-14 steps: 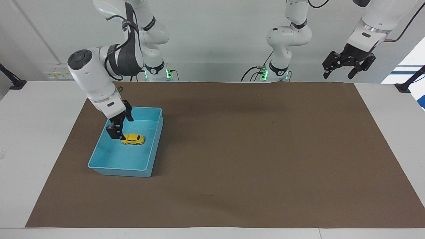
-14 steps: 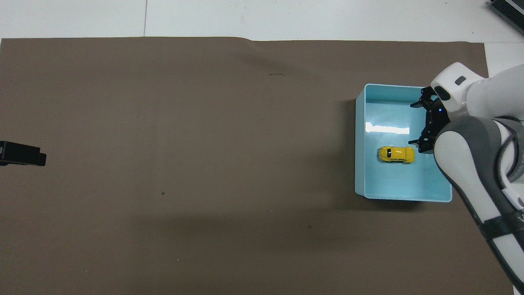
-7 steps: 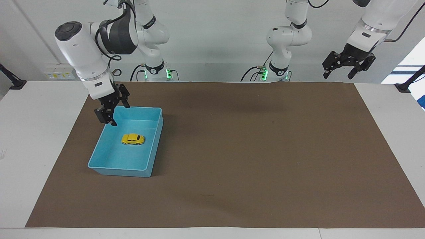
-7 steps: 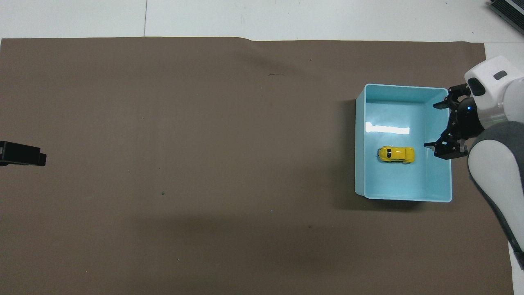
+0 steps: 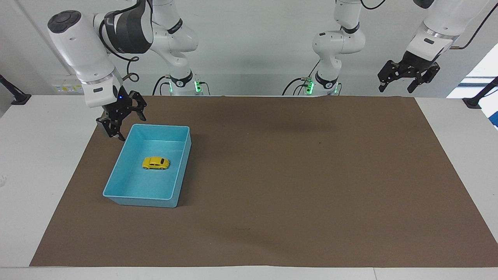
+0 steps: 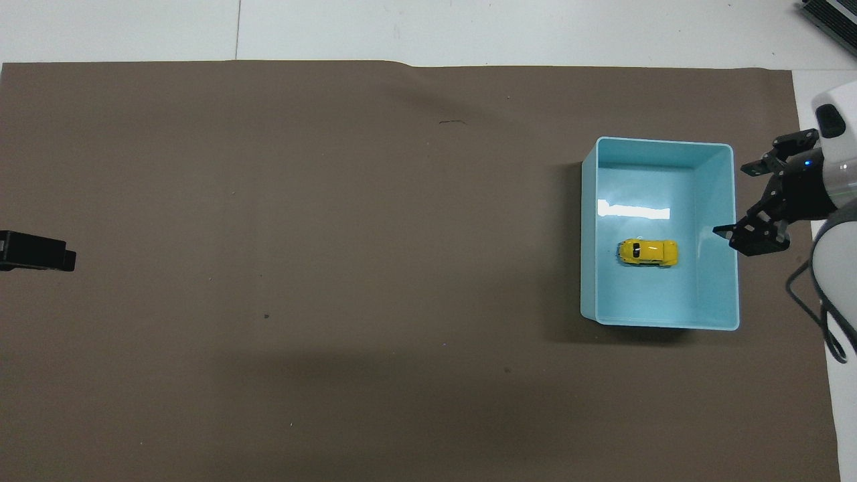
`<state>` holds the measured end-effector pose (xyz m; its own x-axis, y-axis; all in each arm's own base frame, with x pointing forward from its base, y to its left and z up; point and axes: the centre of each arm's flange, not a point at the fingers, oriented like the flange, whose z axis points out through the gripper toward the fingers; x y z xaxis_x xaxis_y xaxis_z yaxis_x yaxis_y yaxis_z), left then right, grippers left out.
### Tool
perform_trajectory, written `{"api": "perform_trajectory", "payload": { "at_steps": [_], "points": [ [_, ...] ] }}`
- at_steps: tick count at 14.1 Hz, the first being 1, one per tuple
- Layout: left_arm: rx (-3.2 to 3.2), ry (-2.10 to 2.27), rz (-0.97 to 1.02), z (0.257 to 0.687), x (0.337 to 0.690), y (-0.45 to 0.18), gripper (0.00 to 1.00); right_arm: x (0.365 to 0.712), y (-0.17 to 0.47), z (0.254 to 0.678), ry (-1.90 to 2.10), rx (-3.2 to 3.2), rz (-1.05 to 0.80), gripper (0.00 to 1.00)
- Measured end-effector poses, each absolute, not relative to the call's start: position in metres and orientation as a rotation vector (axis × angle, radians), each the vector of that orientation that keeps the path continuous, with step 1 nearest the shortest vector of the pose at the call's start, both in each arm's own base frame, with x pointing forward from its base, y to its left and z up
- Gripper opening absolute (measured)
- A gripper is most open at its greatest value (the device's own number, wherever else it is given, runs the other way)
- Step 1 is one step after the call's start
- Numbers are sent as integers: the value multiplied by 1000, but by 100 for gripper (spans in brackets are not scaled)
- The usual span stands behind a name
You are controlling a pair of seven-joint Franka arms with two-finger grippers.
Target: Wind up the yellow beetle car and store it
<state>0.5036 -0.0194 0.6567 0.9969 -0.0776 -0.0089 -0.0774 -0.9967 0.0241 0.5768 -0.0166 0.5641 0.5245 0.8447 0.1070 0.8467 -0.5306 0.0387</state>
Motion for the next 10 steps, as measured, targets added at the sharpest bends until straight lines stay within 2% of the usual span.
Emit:
{"api": "perform_trajectory", "payload": {
  "at_steps": [10],
  "points": [
    [3115, -121, -15, 657, 504, -19, 100, 562, -12, 585, -950, -2942, -142, 100]
  ]
}}
